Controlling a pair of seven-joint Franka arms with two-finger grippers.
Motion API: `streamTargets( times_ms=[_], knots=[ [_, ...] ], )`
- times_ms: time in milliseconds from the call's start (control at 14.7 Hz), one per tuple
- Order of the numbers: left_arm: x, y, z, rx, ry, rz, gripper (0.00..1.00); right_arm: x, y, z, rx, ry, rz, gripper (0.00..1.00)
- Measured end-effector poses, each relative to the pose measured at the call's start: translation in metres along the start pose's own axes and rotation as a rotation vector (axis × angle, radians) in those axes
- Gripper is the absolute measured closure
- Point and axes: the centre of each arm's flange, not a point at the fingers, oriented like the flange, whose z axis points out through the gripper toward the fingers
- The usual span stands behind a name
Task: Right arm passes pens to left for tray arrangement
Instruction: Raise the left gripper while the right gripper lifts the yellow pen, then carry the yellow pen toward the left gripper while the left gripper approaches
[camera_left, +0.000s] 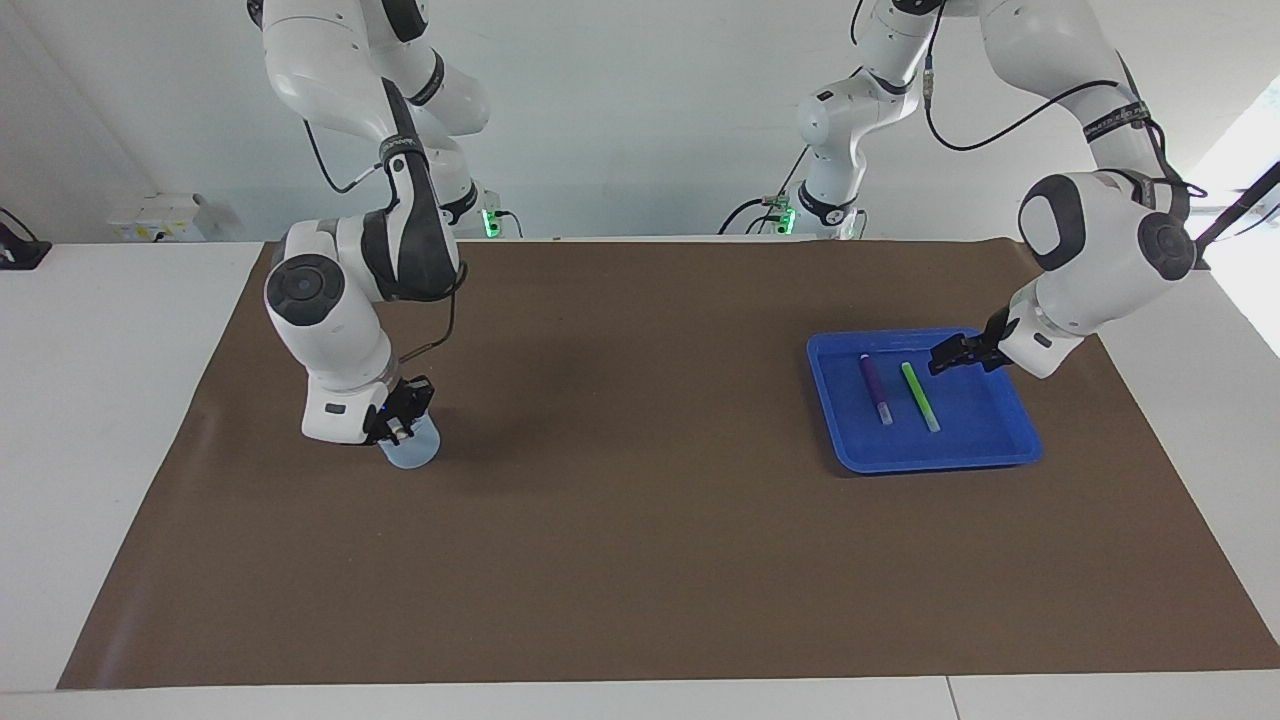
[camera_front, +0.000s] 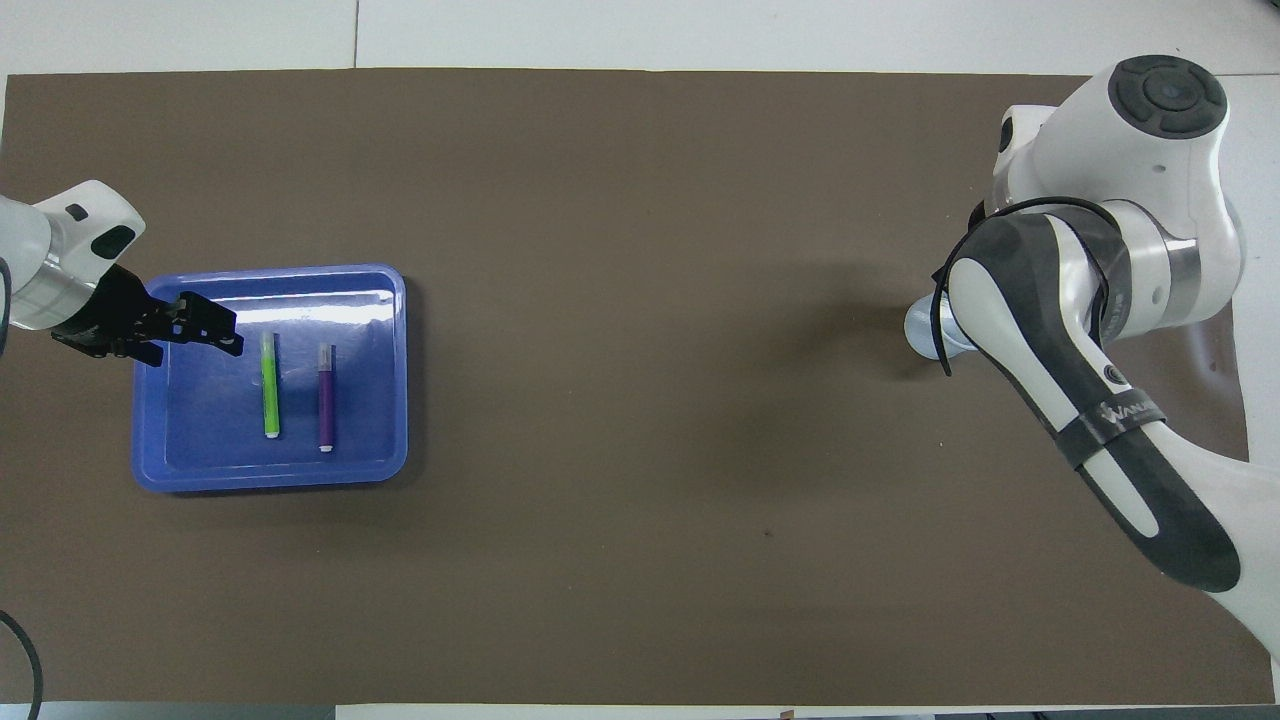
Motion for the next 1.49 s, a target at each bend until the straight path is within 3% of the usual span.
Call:
streamTargets(
  times_ms=[271, 543, 747, 1086, 1493],
  knots=[
    [-0.018, 0.045, -0.047, -0.018, -0.004, -0.076, 0.00, -0.008, 0.004, -0.074, -0.028, 0.023, 0.072, 0.83],
    [-0.049, 0.078, -0.090, -0.145, 0.024, -0.302, 0.00, -0.009, -0.018, -0.141, -0.005, 0.073, 0.255, 0.83],
    [-0.065, 0.096, -0.112, -0.252, 0.010, -0.564, 0.00, 0.002, -0.050, -0.161, 0.092, 0.129, 0.428, 0.83],
    [-0.077, 0.121, -0.134, -0.441, -0.099, -0.958, 0.00, 0.031, -0.152, -0.202, 0.231, 0.185, 0.730, 0.83],
    [-0.076, 0.160, -0.148, -0.547, -0.138, -1.360, 0.00, 0.050, -0.221, -0.237, 0.460, 0.243, 1.127, 0.83]
  ],
)
